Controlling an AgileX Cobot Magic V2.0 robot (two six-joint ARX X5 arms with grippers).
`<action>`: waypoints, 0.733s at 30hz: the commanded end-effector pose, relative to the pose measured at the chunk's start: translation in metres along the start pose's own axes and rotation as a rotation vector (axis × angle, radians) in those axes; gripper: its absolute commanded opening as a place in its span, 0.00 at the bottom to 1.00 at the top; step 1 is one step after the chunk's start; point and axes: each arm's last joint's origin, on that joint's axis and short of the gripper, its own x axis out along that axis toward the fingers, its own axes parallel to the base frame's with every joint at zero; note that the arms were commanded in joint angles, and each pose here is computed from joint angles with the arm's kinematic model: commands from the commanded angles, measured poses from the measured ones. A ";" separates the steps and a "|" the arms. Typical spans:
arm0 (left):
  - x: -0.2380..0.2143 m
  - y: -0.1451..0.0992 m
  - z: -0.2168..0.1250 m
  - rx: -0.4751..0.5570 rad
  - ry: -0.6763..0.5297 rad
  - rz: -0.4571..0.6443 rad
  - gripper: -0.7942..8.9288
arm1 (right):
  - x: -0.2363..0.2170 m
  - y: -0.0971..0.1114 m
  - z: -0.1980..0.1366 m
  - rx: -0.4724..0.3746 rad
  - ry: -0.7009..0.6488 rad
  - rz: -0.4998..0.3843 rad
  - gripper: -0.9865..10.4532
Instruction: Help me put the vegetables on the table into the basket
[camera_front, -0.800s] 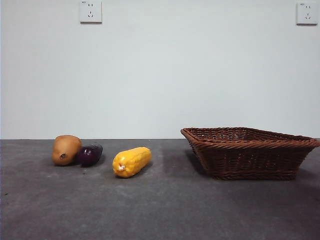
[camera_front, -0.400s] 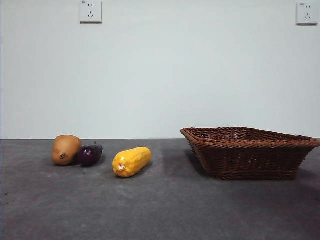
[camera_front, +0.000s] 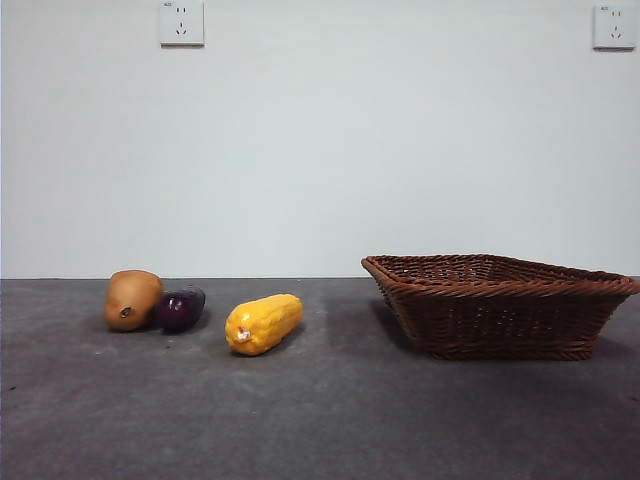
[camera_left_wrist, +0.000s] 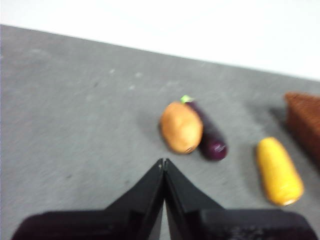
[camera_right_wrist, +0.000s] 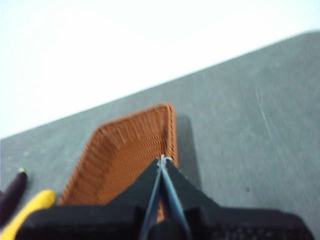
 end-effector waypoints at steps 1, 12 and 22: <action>-0.002 -0.003 0.011 -0.044 -0.002 -0.028 0.08 | -0.003 0.005 0.013 0.014 0.000 0.017 0.08; 0.009 -0.019 0.061 -0.061 0.099 -0.178 0.08 | 0.009 0.026 0.058 0.039 0.249 0.157 0.08; 0.058 -0.027 0.080 -0.146 0.387 -0.419 0.08 | 0.045 0.031 0.072 0.122 0.624 0.116 0.09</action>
